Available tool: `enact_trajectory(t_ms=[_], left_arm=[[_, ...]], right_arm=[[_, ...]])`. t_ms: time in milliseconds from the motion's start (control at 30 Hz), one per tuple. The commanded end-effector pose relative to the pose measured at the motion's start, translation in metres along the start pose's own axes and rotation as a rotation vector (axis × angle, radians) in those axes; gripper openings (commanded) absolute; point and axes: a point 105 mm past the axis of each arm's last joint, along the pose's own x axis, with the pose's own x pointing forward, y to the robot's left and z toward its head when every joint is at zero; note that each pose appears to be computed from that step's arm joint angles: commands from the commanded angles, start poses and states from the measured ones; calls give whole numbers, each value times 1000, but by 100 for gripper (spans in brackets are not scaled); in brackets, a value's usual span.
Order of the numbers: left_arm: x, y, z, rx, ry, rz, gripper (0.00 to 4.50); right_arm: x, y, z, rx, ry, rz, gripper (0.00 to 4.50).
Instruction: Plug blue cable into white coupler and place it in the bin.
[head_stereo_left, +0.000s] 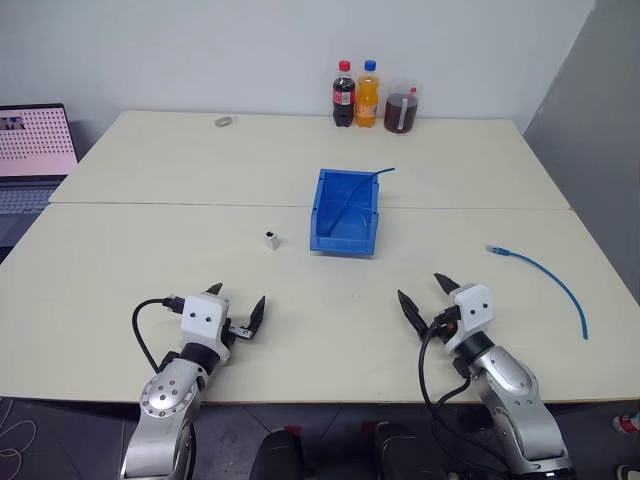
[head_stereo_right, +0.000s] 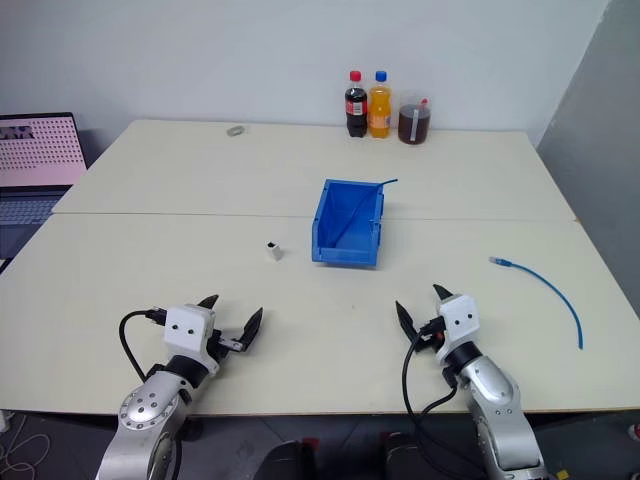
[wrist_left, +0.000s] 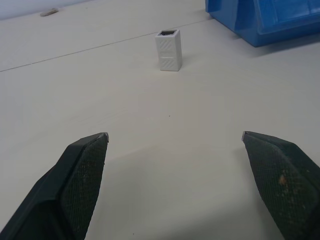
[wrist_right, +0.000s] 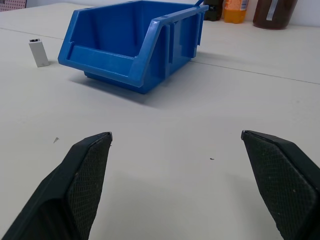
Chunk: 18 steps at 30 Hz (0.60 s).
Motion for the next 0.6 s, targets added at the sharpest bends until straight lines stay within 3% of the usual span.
enact_trajectory(t_ms=[33, 600], left_arm=[[0, -1, 20, 14, -84, -9, 450], [-6, -4, 21, 7, -89, -30, 450]], right_arm=[[0, -3, 15, -20, -59, -6, 439], [-3, 3, 9, -14, -51, -2, 439]])
